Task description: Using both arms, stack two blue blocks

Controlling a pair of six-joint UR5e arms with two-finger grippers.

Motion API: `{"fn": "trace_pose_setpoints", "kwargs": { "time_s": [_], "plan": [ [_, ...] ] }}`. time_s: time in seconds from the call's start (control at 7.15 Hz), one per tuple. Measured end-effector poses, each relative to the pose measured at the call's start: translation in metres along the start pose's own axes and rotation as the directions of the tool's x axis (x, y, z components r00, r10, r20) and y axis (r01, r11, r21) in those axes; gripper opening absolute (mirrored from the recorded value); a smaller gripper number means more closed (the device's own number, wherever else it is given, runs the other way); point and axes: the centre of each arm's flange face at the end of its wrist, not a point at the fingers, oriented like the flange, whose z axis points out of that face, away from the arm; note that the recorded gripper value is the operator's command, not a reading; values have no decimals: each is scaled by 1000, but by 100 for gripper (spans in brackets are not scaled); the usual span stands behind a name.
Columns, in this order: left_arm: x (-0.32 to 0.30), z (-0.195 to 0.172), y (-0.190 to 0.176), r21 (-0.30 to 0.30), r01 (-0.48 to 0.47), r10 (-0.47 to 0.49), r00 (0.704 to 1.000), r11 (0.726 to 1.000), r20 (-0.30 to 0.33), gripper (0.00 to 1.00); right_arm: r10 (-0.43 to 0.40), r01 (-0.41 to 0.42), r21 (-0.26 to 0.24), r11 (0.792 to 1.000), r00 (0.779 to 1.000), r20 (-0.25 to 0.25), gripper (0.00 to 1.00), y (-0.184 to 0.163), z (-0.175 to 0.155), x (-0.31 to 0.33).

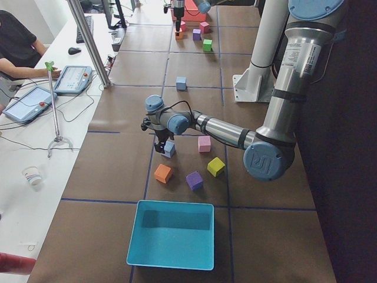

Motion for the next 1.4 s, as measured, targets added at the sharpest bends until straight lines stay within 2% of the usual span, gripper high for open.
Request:
{"fn": "trace_pose_setpoints", "kwargs": {
  "time_s": [0.56,0.7,0.84,0.98,1.26,1.4],
  "plan": [
    [8,20,-6,-21,14,-14,1000,1000,-4,100,4,-4,-6,1000,1000,-5,100,0,4,1],
    [6,28,-11,-23,12,-12,1000,1000,-4,88,6,-6,-10,1000,1000,-9,100,-1,8,2],
    [2,34,-14,-21,9,-9,1000,1000,-5,48,7,-7,-15,1000,1000,-13,100,-1,11,2],
    [0,38,-15,-19,6,-6,1000,1000,-6,32,6,-7,-15,1000,1000,-17,100,0,13,2],
    [8,31,-24,-1,-3,3,1000,1000,-12,30,4,-4,-13,1000,1000,-22,100,0,16,1],
    [24,17,-34,19,23,-23,999,1000,-23,27,1,-1,-10,1000,1000,-21,100,0,14,0]
  ]
}}
